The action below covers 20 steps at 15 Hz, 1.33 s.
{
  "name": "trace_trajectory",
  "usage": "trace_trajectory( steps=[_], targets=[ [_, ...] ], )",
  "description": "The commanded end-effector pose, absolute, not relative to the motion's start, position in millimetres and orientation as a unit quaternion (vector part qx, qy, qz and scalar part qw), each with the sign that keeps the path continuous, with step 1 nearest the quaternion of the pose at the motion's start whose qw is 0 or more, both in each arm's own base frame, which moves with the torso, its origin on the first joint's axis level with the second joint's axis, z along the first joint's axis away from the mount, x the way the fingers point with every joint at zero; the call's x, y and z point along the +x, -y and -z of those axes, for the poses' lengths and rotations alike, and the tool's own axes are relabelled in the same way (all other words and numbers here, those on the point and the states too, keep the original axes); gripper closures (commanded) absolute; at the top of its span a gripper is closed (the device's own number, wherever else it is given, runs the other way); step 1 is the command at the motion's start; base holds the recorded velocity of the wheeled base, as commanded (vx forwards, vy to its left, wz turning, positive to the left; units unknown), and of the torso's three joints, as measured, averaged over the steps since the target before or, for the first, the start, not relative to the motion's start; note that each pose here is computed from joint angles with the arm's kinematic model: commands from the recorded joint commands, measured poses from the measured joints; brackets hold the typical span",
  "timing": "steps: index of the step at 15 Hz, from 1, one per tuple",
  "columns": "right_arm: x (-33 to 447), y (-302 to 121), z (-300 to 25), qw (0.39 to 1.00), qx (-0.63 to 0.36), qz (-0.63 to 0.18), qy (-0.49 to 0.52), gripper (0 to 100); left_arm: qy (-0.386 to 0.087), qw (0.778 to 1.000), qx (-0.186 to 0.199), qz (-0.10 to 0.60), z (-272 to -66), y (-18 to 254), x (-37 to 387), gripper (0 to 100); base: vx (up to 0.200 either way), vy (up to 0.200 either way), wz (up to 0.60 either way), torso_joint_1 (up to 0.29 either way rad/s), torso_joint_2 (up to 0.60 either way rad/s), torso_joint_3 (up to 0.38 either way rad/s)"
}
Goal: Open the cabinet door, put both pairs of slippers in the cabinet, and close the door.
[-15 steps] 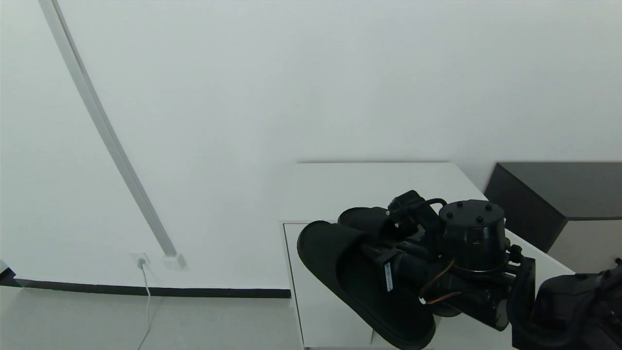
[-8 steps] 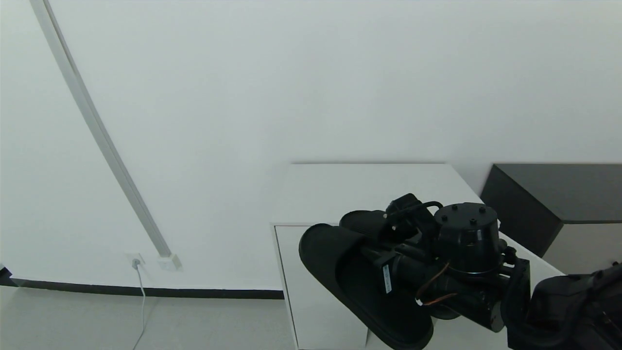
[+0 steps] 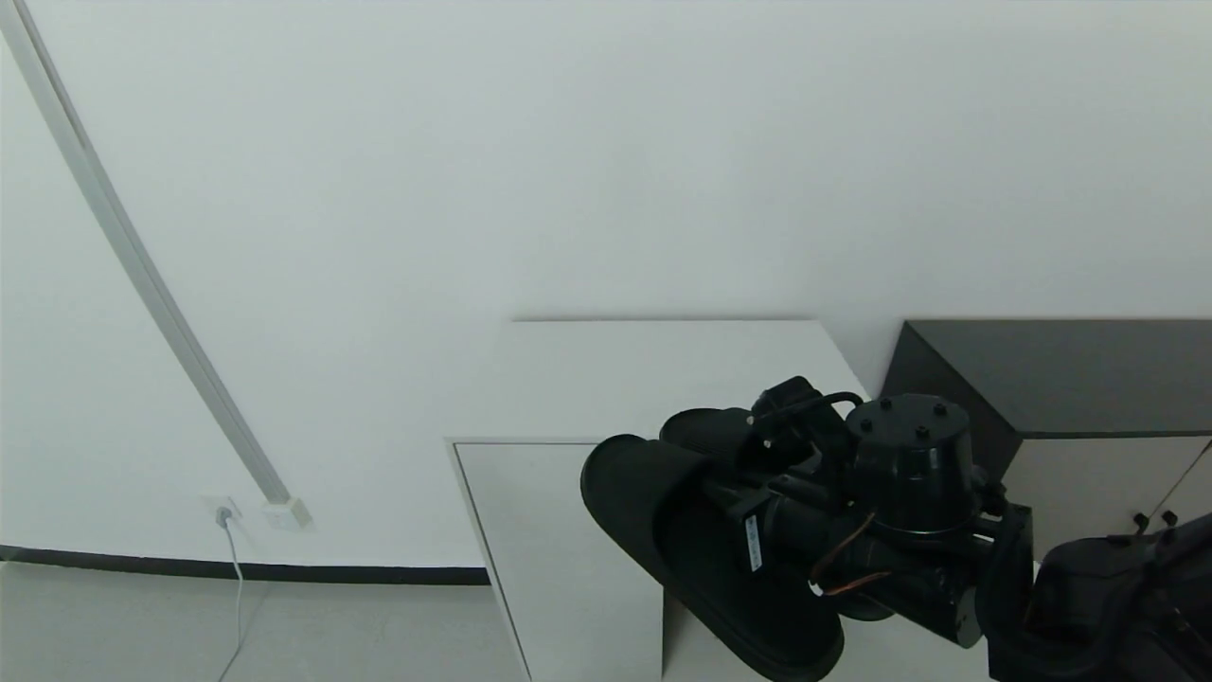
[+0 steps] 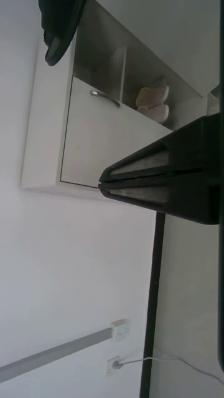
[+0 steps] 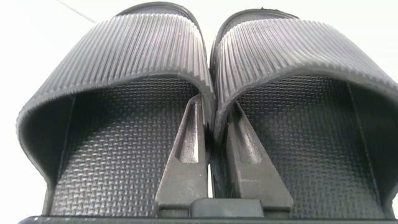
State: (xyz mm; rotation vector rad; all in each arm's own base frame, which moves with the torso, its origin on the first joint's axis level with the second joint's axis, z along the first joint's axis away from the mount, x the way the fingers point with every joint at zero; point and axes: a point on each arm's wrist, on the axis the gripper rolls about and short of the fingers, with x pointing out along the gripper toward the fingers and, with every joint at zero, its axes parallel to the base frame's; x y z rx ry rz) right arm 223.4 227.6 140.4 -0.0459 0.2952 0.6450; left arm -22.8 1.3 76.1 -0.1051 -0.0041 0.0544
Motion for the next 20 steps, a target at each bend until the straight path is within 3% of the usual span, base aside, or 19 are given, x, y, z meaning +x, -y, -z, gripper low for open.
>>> trace_trajectory(
  steps=[1, 3, 20],
  targets=[
    [223.8, -227.7, -138.8, 0.937, -0.024, -0.315, -0.147, 100, 0.001, 0.998, -0.053, -0.028, -76.1, -1.3, -22.7, 100, 0.000, -0.200, 0.00, 0.007, 0.00, -0.002],
    [224.0, -227.8, -139.2, 0.937, -0.023, -0.315, -0.146, 100, 0.001, 0.998, -0.052, -0.028, -76.1, -1.3, -22.7, 100, 0.000, -0.200, 0.00, 0.000, 0.00, 0.005],
    [226.3, -227.1, -131.5, 0.940, -0.022, -0.309, -0.142, 100, 0.001, 0.998, -0.052, -0.026, -76.1, -1.2, -22.7, 100, 0.000, 0.000, 0.00, 0.000, 0.00, 0.000]
  ],
)
